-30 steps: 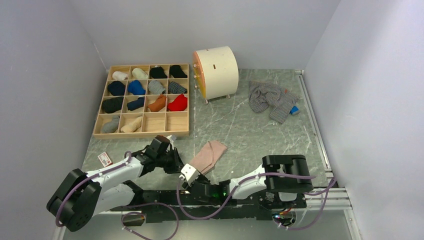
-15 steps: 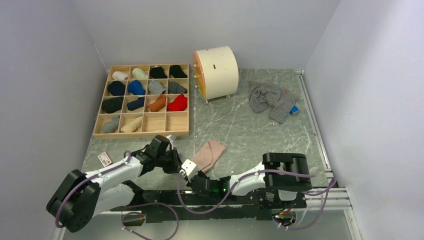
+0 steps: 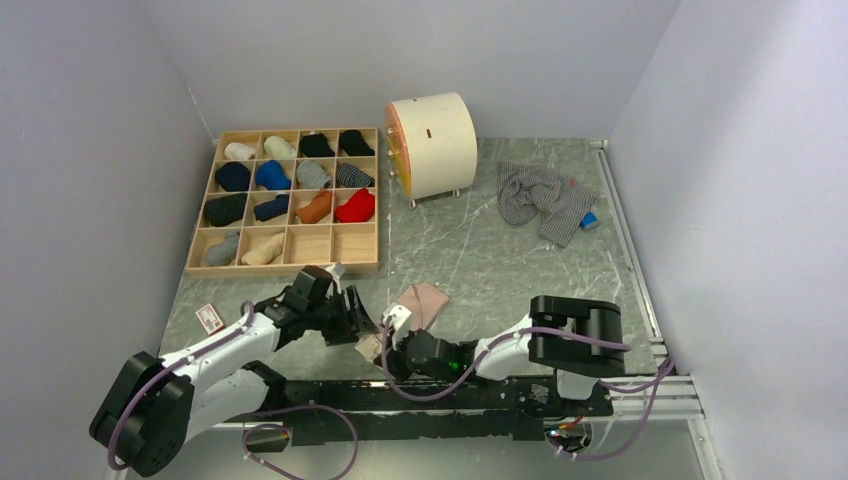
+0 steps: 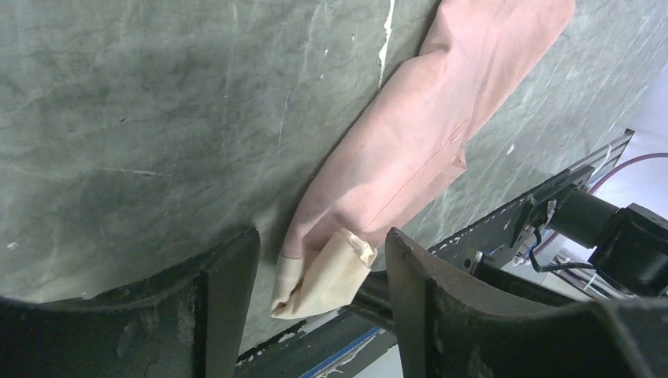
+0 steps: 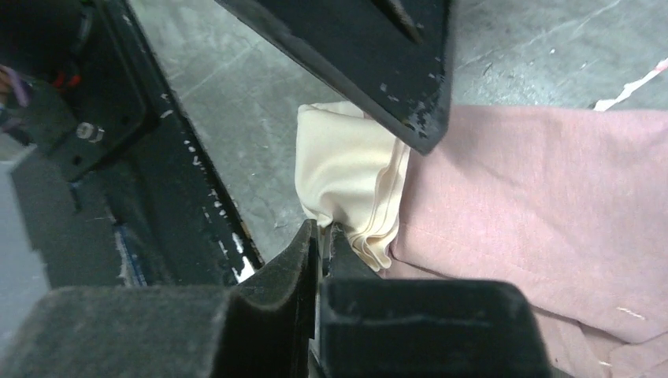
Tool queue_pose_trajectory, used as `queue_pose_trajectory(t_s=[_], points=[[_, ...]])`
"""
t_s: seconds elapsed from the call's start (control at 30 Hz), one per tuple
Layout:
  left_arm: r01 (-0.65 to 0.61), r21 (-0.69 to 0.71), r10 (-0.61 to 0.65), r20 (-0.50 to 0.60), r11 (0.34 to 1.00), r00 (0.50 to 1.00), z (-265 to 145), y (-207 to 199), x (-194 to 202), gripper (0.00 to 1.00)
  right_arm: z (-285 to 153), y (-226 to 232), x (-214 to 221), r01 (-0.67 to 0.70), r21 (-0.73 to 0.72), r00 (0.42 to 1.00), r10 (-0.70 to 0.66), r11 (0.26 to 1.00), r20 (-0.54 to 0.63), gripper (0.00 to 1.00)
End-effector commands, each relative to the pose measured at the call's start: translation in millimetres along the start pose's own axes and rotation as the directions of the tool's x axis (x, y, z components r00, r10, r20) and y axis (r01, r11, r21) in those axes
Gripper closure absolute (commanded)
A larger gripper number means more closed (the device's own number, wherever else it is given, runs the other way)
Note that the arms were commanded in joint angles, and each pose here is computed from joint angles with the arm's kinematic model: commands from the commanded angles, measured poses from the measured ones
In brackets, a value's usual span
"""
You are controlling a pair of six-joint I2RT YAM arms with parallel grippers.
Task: Roll the underwear
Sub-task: Roll the underwear to the center of the board.
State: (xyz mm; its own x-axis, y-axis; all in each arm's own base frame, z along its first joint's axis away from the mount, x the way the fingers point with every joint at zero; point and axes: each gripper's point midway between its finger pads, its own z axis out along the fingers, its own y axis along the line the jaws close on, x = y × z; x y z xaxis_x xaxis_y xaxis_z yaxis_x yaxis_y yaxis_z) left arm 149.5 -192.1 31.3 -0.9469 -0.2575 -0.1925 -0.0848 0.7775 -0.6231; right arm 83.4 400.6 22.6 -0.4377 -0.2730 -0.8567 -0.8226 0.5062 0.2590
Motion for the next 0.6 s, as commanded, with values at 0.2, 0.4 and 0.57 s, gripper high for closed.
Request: queue_pose_trajectory(t_s=[0.2, 0.4, 0.57], points=[[0.007, -0.116, -0.010, -0.020, 0.993, 1.000, -2, 40, 19, 0.44, -17, -3, 19, -0.292, -0.119, 0.956, 0.288, 0.949, -0.050, 1.00], [-0.007, -0.070, 0.005, -0.033, 0.998, 0.999, 1, 32, 20, 0.50, -22, -6, 12, -0.367, -0.147, 0.930, 0.368, 0.919, -0.020, 1.00], [-0.023, -0.068, 0.020, -0.055, 0.997, 0.998, 3, 32, 23, 0.51, -20, -10, 9, -0.401, -0.146, 0.915, 0.403, 0.904, -0.013, 1.00]])
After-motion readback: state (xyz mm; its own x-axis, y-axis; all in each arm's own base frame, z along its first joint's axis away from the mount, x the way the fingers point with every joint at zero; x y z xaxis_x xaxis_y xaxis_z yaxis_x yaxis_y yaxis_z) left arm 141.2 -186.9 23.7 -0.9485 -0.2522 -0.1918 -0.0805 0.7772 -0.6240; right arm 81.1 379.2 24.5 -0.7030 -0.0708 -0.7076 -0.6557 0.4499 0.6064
